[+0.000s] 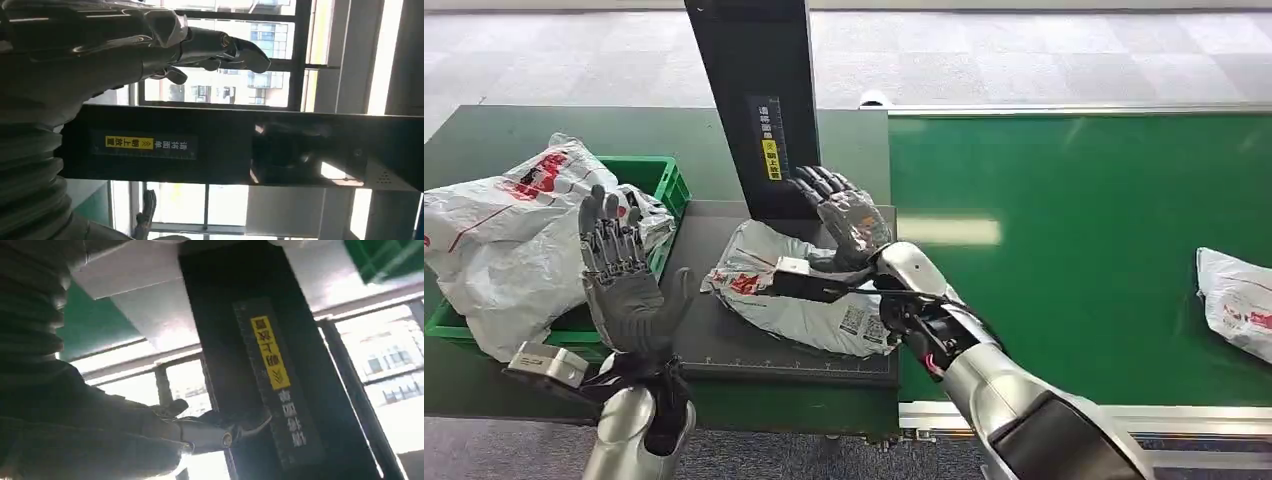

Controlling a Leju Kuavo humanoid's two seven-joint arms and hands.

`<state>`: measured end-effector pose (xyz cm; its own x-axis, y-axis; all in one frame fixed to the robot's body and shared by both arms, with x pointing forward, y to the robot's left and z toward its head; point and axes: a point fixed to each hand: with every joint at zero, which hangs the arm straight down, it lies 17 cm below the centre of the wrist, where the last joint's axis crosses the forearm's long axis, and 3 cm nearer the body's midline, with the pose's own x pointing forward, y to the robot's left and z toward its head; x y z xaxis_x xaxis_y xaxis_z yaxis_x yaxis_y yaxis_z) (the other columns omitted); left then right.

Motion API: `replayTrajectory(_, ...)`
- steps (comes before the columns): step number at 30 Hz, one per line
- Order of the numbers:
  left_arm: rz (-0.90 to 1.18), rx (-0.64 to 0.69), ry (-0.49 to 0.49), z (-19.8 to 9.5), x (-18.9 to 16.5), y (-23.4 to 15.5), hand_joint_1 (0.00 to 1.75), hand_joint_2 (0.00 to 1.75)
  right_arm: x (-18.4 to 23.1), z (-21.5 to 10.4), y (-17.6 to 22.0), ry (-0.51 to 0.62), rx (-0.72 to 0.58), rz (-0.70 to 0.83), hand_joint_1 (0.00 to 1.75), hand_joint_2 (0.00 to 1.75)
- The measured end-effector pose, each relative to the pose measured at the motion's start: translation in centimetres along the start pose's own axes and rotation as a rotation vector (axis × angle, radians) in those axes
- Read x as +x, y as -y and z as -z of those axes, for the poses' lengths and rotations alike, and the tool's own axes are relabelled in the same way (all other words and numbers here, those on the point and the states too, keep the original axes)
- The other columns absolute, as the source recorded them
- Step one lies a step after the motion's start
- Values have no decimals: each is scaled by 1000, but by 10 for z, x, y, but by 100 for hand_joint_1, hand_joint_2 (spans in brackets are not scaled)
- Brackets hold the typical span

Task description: Moved the parcel from conveyor to table for the left to box.

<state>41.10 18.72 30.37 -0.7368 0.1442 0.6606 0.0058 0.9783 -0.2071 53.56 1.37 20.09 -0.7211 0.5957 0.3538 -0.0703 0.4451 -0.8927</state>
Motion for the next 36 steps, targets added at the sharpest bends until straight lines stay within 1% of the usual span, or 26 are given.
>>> replayTrajectory(2,-4,-4,-5,-1,-2,1,0,175,6,-1,15,14,-87,235,0,175)
replayTrajectory(4,-9,-11,-12,-2,-4,3,0,175,9,-3,37,24,-193,505,0,175)
replayTrajectory(6,-22,-31,-30,-6,-10,6,0,175,11,-12,58,40,-308,763,0,175)
replayTrajectory(7,-32,-44,-44,-9,-14,8,0,175,10,-23,66,50,-363,862,0,175)
replayTrajectory(8,-45,-60,-60,-13,-19,9,0,175,7,-35,78,58,-431,921,0,175)
replayTrajectory(9,-59,-83,-75,-18,-23,12,0,175,0,-51,87,49,-497,943,0,175)
replayTrajectory(11,-77,-116,-104,-26,-32,15,0,175,-11,-80,97,14,-598,930,0,175)
replayTrajectory(14,-69,-150,-142,-38,-43,17,0,175,-33,-126,113,-102,-734,798,0,175)
replayTrajectory(16,-77,-173,-164,-44,-48,19,0,175,-43,-152,117,-154,-789,776,0,175)
replayTrajectory(17,-83,-189,-180,-46,-51,22,0,175,-45,-164,117,-166,-806,795,0,175)
replayTrajectory(19,-105,-223,-215,-50,-56,27,0,175,-47,-180,122,-170,-834,839,0,175)
replayTrajectory(23,-142,-263,-275,-53,-67,35,0,175,-54,-210,130,-197,-902,869,0,175)
replayTrajectory(24,-135,-275,-289,-54,-70,37,0,175,-55,-216,132,-211,-916,847,0,175)
replayTrajectory(25,-111,-292,-310,-56,-76,39,0,175,-57,-223,134,-240,-935,791,0,175)
replayTrajectory(27,-24,-321,-334,-59,-87,41,0,175,-59,-232,137,-274,-955,715,0,175)
replayTrajectory(30,79,-369,-355,-63,-100,46,0,175,-57,-236,138,-289,-956,676,0,175)
replayTrajectory(32,232,-431,-365,-65,-114,51,0,175,-56,-233,136,-293,-938,656,0,175)
replayTrajectory(34,456,-529,-370,-72,-133,57,0,175,-53,-227,135,-286,-911,653,0,175)
replayTrajectory(35,526,-557,-368,-72,-140,60,0,175,-51,-223,134,-283,-896,655,0,175)
replayTrajectory(36,526,-557,-368,-72,-140,60,0,175,-51,-223,134,-283,-896,655,0,175)
